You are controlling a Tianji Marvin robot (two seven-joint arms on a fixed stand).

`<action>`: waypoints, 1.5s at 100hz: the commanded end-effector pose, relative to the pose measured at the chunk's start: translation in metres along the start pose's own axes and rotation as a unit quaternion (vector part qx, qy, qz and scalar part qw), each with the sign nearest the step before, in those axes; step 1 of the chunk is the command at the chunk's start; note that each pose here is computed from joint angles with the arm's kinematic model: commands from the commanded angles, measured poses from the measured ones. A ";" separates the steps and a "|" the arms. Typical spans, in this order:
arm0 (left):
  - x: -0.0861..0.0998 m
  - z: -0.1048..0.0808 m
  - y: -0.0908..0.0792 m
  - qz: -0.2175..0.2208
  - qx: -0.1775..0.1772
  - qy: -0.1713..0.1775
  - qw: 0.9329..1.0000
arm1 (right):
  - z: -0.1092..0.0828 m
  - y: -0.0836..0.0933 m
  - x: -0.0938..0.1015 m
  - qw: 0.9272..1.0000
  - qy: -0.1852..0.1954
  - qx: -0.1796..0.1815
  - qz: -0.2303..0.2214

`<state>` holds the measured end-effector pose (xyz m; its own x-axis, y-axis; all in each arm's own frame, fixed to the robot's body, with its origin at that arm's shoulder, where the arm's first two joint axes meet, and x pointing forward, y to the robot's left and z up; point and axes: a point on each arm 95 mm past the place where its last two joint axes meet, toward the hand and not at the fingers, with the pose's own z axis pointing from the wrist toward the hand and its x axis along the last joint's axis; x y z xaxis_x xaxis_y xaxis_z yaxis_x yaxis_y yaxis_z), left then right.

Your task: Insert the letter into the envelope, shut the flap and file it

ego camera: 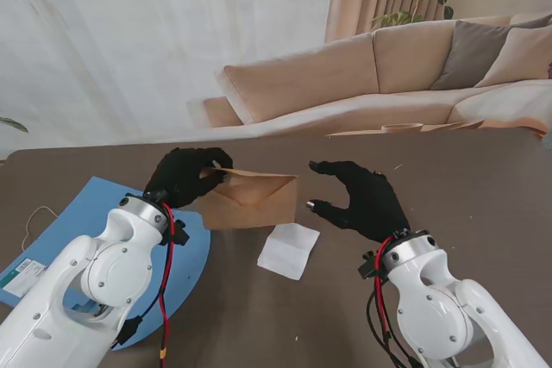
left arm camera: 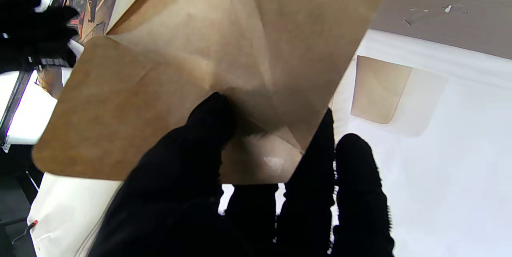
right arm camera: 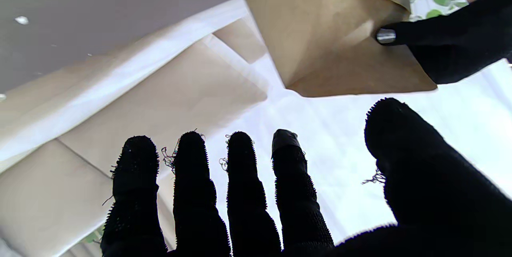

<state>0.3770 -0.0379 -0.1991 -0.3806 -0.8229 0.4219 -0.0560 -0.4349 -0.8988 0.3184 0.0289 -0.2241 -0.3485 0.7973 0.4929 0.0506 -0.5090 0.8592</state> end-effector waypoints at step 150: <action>-0.002 -0.006 -0.002 -0.027 -0.005 0.005 1.000 | 0.055 -0.183 -0.062 0.916 0.001 0.207 -0.345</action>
<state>0.3747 -0.0300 -0.1993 -0.3778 -0.7998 0.4665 -0.0733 -0.4764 -0.8762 0.3846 0.0934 -0.3948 -0.4297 0.8817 -0.1949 0.1305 0.2742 0.9528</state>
